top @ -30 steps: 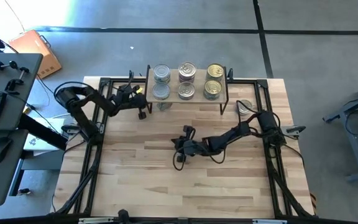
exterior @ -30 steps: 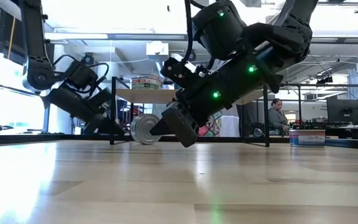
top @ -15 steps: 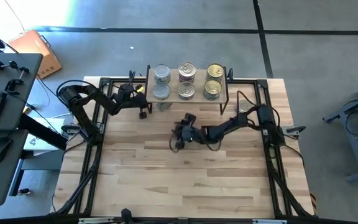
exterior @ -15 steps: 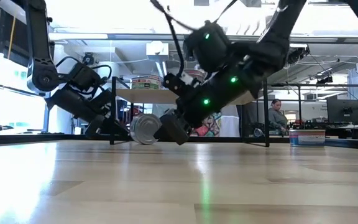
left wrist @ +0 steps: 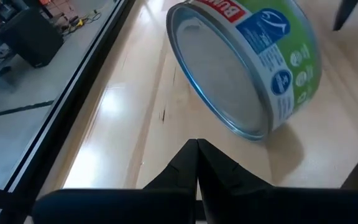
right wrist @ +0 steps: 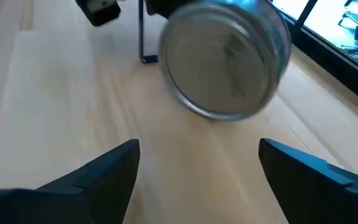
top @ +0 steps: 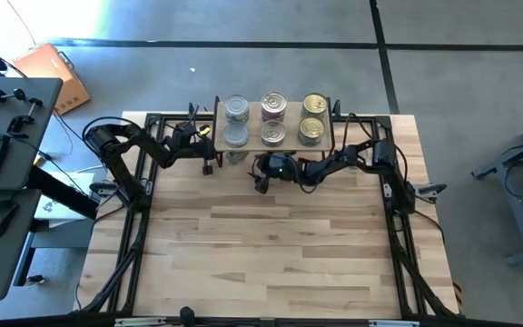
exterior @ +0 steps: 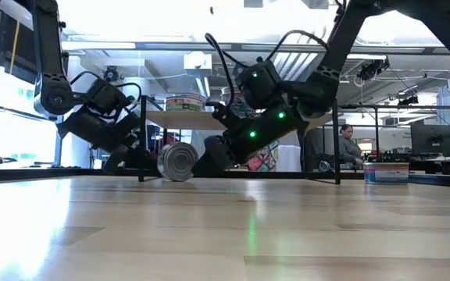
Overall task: Stack canned seafood by type on shelf
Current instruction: Stack the green white tuna can on top of the other green white tuna can on the shelf
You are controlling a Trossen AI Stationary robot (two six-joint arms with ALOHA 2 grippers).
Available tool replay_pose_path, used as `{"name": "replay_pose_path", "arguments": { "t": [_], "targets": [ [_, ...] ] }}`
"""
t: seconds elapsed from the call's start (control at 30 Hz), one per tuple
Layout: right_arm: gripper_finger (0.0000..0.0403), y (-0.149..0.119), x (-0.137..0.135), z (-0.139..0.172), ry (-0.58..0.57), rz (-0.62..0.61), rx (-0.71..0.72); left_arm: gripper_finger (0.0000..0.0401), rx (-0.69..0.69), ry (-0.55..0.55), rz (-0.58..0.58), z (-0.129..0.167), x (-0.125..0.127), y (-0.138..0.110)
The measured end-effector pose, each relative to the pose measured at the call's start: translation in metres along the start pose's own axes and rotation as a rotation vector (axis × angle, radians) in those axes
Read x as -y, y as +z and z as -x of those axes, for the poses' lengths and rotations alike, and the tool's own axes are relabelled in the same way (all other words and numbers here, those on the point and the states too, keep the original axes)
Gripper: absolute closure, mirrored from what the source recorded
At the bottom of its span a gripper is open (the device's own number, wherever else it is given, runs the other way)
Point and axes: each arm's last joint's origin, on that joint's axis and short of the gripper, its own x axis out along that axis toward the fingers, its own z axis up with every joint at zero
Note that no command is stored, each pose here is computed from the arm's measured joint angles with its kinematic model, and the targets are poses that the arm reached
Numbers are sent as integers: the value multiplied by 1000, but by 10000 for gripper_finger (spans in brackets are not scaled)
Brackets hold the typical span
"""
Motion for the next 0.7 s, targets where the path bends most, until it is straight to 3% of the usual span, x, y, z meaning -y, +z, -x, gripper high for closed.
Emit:
{"name": "replay_pose_path", "arguments": {
  "t": [0.3, 0.7],
  "targets": [
    [80, -4, 5, -14, -4, 45, 48, 401, 8, -16, -34, -2, 3, 3],
    [80, 15, 5, -25, -31, 136, 98, 401, 53, -93, -91, -4, 5, 6]
  ]
}}
